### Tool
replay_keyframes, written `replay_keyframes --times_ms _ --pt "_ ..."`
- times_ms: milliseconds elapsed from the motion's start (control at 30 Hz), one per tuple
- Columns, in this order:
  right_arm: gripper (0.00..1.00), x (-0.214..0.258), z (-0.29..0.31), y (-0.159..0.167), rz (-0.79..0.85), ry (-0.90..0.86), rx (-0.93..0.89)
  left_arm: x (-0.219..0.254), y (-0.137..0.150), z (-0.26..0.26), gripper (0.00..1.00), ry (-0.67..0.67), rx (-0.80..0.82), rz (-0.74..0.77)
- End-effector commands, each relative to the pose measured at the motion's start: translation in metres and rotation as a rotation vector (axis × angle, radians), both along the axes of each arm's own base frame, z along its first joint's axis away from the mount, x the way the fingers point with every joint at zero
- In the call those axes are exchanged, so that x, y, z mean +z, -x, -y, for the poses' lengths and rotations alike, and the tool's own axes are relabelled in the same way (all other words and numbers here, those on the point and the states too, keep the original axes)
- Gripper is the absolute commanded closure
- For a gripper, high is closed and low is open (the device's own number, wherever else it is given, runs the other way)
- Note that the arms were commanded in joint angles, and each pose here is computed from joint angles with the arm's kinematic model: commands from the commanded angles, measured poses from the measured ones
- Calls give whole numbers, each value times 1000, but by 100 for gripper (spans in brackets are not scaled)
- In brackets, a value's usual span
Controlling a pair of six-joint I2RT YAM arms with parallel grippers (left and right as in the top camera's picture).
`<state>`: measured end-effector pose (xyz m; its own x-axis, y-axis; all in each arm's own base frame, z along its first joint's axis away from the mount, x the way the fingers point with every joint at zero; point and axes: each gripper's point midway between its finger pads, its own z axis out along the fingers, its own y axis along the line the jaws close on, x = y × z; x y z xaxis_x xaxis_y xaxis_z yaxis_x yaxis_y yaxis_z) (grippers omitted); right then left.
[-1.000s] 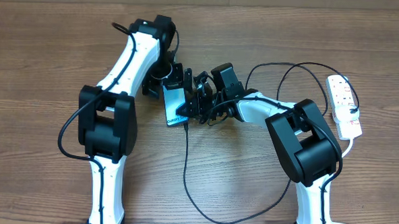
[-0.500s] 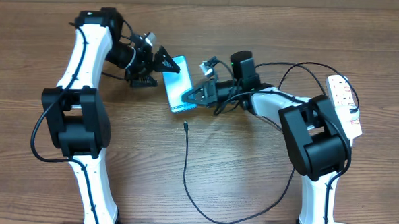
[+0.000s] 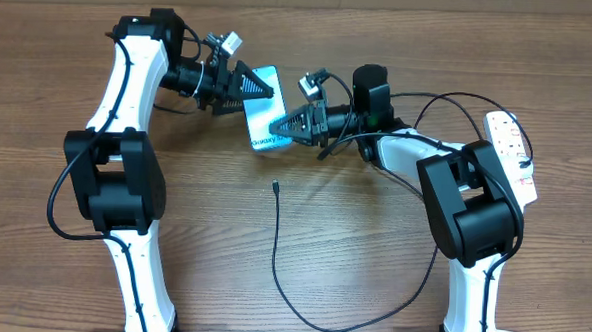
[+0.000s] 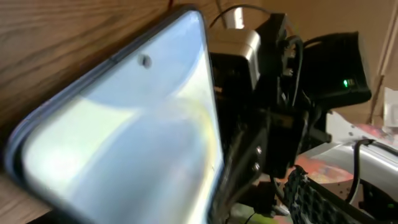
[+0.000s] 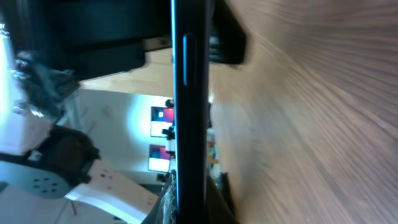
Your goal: Plug charger to phone and switch on socket
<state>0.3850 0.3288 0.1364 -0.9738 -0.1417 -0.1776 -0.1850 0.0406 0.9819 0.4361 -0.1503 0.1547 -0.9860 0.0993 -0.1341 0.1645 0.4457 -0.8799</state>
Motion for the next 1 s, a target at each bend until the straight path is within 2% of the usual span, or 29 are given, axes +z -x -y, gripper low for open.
replay_keyframes --times_ms 0,233,367,467,567,633,967 --pt "96 22 -5 4 -118 -17 28 32 -3 10 23 102 -1 61" --pt "96 30 -10 -1 -125 -32 -12 58 -5 19 35 263 -1 86" --pt "96 30 -16 2 -124 -32 -5 76 -6 22 45 369 1 95" --pt "96 30 -18 2 -124 -31 -13 80 -5 23 50 392 1 90" --pt "96 30 -20 0 -122 -31 -26 81 -4 25 61 394 -5 87" --pt "96 30 -20 -1 -122 -31 -33 81 -3 28 65 394 -10 86" --pt "96 29 -22 -5 -120 -31 -63 81 2 40 65 399 -35 69"
